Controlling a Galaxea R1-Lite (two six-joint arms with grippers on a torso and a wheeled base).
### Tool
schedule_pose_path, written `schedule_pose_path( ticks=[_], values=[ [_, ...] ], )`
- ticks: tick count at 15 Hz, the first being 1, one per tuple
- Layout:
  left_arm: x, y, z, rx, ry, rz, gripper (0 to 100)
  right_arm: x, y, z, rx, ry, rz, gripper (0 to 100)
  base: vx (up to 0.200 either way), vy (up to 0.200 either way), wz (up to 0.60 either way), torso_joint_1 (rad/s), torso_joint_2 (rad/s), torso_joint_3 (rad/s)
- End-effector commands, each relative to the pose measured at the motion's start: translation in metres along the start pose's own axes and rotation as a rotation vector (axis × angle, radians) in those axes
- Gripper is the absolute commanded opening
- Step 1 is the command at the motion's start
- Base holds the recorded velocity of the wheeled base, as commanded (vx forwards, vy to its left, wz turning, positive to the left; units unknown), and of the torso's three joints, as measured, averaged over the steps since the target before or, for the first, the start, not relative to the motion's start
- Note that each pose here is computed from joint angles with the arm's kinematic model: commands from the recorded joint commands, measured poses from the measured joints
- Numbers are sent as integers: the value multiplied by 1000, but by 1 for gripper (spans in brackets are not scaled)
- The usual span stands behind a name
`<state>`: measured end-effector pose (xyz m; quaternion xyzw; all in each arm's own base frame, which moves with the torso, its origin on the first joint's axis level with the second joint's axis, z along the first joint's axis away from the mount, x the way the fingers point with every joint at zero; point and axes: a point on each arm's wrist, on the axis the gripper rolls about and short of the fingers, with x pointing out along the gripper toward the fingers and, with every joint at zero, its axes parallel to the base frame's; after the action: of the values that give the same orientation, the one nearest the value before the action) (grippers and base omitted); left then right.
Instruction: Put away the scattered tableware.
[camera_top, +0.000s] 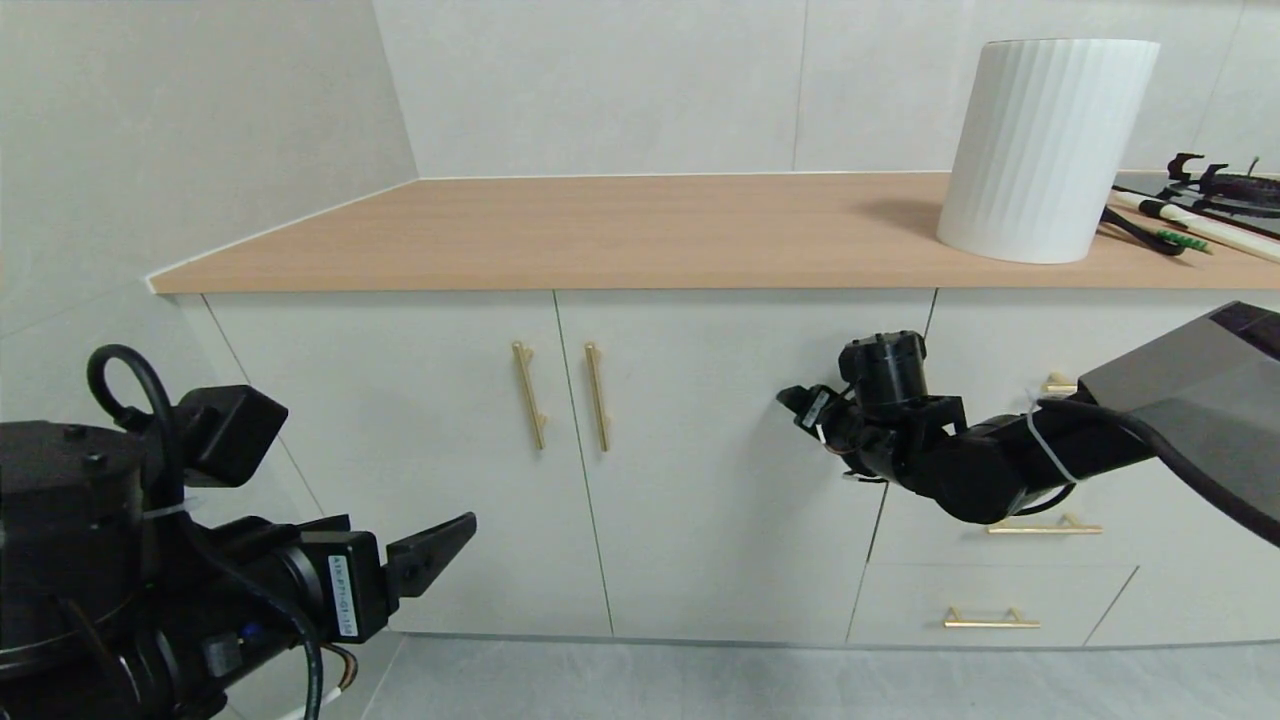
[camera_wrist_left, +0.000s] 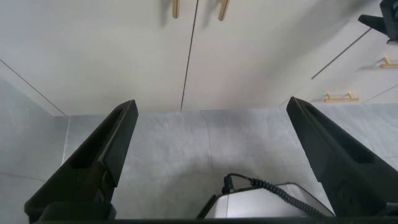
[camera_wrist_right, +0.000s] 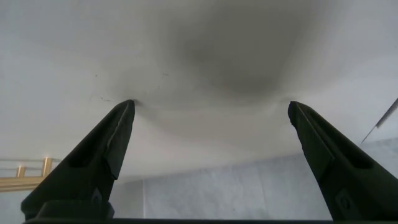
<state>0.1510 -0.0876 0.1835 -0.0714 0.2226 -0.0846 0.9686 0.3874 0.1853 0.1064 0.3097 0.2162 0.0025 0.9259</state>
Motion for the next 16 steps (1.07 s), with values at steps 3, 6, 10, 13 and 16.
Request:
schedule_pose_path(
  ticks=[3,6,10,13,16],
  values=[
    [-6,1,3,-12,-24,-10,100,-75,4,30,-75,-17,83,100,0,0,0,0,0,0],
    [-25,9,2,-33,-79,-24,100,-180,-15,60,-236,-146,150,100,0,0,0,0,0,0],
    [-75,36,-24,-36,-204,-57,100,-309,-82,69,-379,-381,133,100,0,0,0,0,0,0],
    [-107,61,-51,47,-336,30,100,-375,-123,47,-465,-526,100,100,0,0,0,0,0,0],
    [-156,79,-83,140,-496,168,100,-432,-169,-2,-504,-527,73,100,0,0,0,0,0,0]
  ],
)
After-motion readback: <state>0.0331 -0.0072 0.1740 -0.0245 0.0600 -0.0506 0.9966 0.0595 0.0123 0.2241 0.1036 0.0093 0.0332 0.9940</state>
